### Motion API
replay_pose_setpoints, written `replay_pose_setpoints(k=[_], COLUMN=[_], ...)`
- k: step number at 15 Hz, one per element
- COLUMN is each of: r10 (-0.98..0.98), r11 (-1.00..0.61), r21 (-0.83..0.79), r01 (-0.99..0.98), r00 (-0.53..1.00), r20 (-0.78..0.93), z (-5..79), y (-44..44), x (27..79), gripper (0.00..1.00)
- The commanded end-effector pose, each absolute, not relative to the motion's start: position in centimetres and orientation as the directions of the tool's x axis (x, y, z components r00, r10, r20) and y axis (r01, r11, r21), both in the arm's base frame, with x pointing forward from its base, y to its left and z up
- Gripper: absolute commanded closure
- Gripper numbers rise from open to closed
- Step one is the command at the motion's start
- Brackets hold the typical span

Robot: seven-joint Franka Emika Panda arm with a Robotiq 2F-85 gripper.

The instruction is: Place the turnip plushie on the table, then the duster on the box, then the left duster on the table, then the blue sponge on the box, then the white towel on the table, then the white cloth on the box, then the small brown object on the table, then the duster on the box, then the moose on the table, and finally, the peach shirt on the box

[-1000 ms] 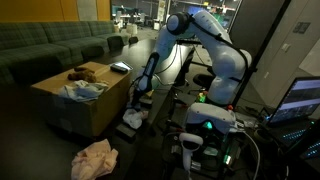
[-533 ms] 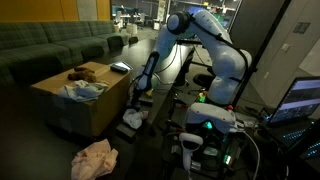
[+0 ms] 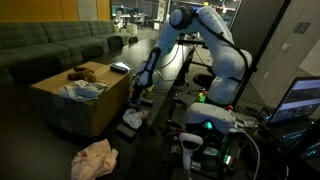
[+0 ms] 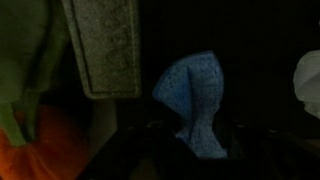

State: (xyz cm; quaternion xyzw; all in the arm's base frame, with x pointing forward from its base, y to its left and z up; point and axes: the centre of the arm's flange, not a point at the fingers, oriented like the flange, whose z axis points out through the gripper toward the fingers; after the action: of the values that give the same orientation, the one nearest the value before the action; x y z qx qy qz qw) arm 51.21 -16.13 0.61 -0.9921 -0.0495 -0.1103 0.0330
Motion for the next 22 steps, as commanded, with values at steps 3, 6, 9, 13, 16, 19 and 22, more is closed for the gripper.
replay_pose_setpoints(k=[3, 6, 9, 13, 16, 19, 22], r10=[0.103, 0.102, 0.111, 0.125, 0.139, 0.165, 0.202], r11=[-0.994, -0.995, -0.994, -0.991, -0.988, -0.982, -0.975], r21=[-0.021, 0.004, 0.028, 0.068, 0.104, 0.133, 0.160], r01=[0.111, 0.105, 0.107, 0.111, 0.115, 0.130, 0.158], r00=[0.965, 0.964, 0.963, 0.958, 0.951, 0.940, 0.925], r20=[0.242, 0.244, 0.245, 0.259, 0.275, 0.298, 0.321], z=[6.7, 9.9, 14.0, 19.9, 24.3, 28.0, 30.4], y=[-16.7, -16.8, -16.4, -15.3, -14.0, -12.1, -10.0], x=[47.7, 46.5, 45.9, 46.4, 47.9, 50.1, 52.5], gripper=[0.90, 0.93, 0.94, 0.94, 0.94, 0.94, 0.94])
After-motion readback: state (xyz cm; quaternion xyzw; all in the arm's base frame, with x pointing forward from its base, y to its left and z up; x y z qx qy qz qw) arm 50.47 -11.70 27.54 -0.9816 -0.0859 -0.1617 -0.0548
